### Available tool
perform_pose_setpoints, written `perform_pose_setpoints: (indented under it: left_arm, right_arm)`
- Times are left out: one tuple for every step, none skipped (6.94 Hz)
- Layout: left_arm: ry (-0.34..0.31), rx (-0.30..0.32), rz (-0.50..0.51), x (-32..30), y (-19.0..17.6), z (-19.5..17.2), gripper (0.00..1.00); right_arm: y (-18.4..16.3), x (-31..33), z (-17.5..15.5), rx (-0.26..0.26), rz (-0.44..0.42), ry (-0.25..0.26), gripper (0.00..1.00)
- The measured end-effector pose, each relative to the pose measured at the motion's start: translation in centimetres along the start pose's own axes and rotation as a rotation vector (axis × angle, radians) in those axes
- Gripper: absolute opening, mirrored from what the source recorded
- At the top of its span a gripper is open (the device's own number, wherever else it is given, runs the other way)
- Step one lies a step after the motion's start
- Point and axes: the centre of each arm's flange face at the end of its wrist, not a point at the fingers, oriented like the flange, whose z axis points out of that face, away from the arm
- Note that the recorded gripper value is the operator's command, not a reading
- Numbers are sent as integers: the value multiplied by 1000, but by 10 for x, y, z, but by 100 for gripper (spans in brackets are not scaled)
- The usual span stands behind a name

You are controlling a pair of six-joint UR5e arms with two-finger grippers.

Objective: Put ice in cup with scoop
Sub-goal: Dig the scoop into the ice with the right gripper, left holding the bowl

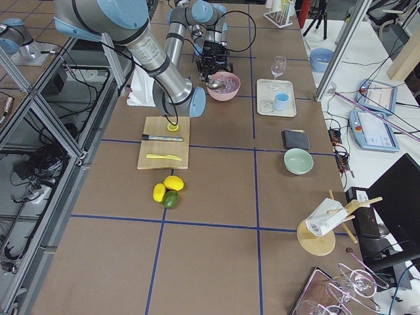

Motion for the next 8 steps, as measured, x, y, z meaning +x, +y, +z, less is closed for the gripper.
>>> perform_pose_setpoints:
  left_arm:
    - [0, 0, 0, 0, 0, 0, 100]
    - [0, 0, 0, 0, 0, 0, 100]
    - [1, 0, 0, 0, 0, 0, 100]
    - [0, 0, 0, 0, 0, 0, 100]
    - [0, -1, 0, 0, 0, 0, 100]
    - [0, 0, -1, 0, 0, 0, 100]
    - [0, 0, -1, 0, 0, 0, 100]
    - [0, 0, -1, 0, 0, 0, 100]
  right_arm:
    - [-2, -1, -2, -25, -1, 8, 0]
    - [-9, -3, -4, -51, -3, 17, 0]
    - [-23, -7, -8, -81, -5, 30, 0]
    - [-34, -11, -11, -103, -9, 39, 0]
    - [-41, -16, -10, -115, -16, 45, 0]
    - [-47, -20, -8, -127, -22, 54, 0]
    - [-53, -23, -8, -133, -28, 64, 0]
    - [-59, -24, -9, -126, -31, 69, 0]
